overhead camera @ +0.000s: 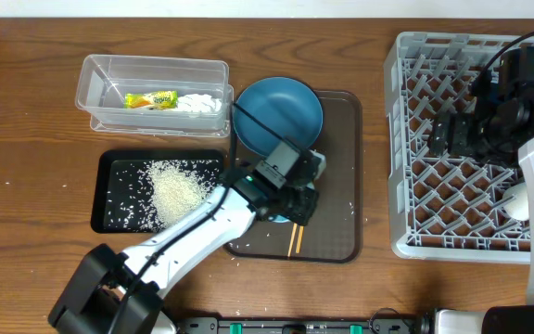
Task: Sort waste into correct bins and load items into the dishwasher rack
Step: 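Set the empty bowl back on the brown tray and release, then grasp the light blue bowl with the right gripper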
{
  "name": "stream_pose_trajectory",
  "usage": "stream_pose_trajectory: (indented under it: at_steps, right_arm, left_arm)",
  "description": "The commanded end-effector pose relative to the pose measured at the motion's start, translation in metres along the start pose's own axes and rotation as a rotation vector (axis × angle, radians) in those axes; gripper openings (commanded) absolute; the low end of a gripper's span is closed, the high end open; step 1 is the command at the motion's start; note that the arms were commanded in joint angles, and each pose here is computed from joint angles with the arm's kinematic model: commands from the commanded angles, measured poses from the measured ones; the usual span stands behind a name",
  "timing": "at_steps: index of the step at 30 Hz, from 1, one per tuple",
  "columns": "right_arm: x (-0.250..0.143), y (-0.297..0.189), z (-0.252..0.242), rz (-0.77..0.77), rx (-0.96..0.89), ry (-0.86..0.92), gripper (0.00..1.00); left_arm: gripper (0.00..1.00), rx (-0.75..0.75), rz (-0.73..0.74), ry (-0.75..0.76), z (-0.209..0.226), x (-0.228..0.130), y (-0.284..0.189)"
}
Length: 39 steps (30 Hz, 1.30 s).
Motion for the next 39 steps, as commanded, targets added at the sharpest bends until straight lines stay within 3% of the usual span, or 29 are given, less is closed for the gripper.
stream_pose_trajectory:
  at_steps: [1,2,4,11,19,24,29,33,39]
  right_arm:
    - [-0.001,0.001,0.002,0.005,0.017,-0.017,0.99]
    - [-0.001,0.001,0.002,0.006,0.017,-0.017,0.99]
    - [-0.001,0.001,0.002,0.007,0.017,-0.017,0.99]
    - [0.004,0.0,0.015,-0.02,0.146,-0.036,0.99]
    - [0.019,-0.002,0.055,-0.115,0.34,-0.154,0.98]
    - [0.009,0.013,0.094,-0.05,0.372,-0.264,0.98]
    - [-0.006,0.053,0.128,0.092,0.269,-0.336,0.92]
    - [-0.021,0.088,0.147,0.229,0.217,-0.387,0.77]
    - [-0.041,0.141,0.16,0.42,0.166,-0.418,0.62]
  left_arm:
    - [0.14,0.027,-0.036,0.003,-0.005,0.005,0.003]
    - [0.17,0.03,-0.043,0.004,-0.005,0.006,0.003]
    - [0.36,0.066,-0.053,0.003,-0.001,0.007,0.003]
    - [0.52,0.125,-0.03,-0.034,0.011,0.002,-0.009]
    - [0.57,0.183,-0.101,-0.172,0.043,-0.006,-0.082]
    - [0.62,0.233,-0.226,-0.288,0.068,-0.017,-0.138]
    - [0.67,0.3,-0.305,-0.421,0.095,-0.032,-0.174]
    - [0.67,0.335,-0.289,-0.502,0.11,-0.043,-0.182]
    - [0.67,0.348,-0.262,-0.542,0.118,-0.047,-0.18]
Point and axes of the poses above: each gripper's point midway between its finger pads, its own y axis out along the fingers, its own z axis along the line the jaws close on, x = y × z, the point moved 8 cm from there along -y, back along the fingers, and after that the axes turned 1 degree about y, right-handed, at the moved point
